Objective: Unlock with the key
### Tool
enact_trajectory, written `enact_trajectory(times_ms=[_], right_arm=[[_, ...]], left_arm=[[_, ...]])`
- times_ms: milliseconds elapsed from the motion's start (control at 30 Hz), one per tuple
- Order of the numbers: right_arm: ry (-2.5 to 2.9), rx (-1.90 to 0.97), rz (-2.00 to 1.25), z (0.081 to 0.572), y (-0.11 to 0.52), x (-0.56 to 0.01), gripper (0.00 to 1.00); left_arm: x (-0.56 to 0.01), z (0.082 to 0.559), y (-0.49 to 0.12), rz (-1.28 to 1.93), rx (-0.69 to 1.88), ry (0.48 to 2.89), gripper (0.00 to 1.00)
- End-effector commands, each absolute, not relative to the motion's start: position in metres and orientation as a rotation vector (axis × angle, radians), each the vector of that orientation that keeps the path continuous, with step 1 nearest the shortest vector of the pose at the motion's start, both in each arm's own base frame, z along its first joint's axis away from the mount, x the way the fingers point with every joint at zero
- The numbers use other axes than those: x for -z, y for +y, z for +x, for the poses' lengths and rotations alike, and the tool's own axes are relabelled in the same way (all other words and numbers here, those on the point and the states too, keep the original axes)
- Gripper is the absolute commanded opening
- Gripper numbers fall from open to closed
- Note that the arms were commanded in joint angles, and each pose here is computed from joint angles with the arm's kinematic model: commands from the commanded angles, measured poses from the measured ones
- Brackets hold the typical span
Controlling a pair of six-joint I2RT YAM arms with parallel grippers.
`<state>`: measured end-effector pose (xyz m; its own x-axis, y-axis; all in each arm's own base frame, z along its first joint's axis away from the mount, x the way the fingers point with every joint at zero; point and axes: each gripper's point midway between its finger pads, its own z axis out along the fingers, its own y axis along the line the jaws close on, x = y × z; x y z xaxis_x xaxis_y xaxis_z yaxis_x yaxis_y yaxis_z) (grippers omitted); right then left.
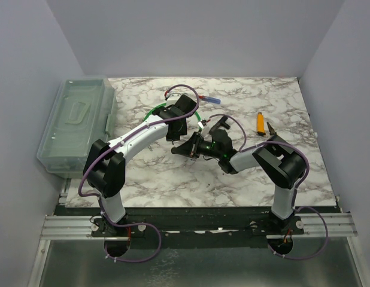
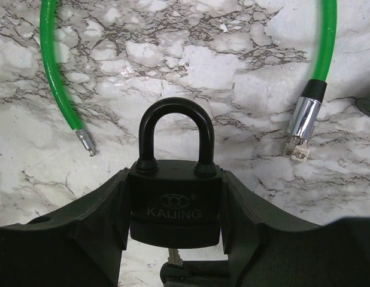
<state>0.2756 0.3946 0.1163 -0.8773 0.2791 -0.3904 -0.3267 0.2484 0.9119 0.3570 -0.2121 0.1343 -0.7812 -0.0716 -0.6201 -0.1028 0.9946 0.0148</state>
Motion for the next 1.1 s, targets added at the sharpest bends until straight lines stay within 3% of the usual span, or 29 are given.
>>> enact_trajectory(times_ms=[0, 1067], right_arm=[[2.013, -1.669, -0.049, 0.282, 0.401, -0.119, 0.0], [1.945, -1.598, 0.092, 0.306, 0.383, -0.138, 0.0]], left_arm=[[-0.164, 0.365, -0.218, -0.14, 0.014, 2.396, 0.0], [-0.162, 0.364, -0.219, -0.134, 0.018, 2.402, 0.0]])
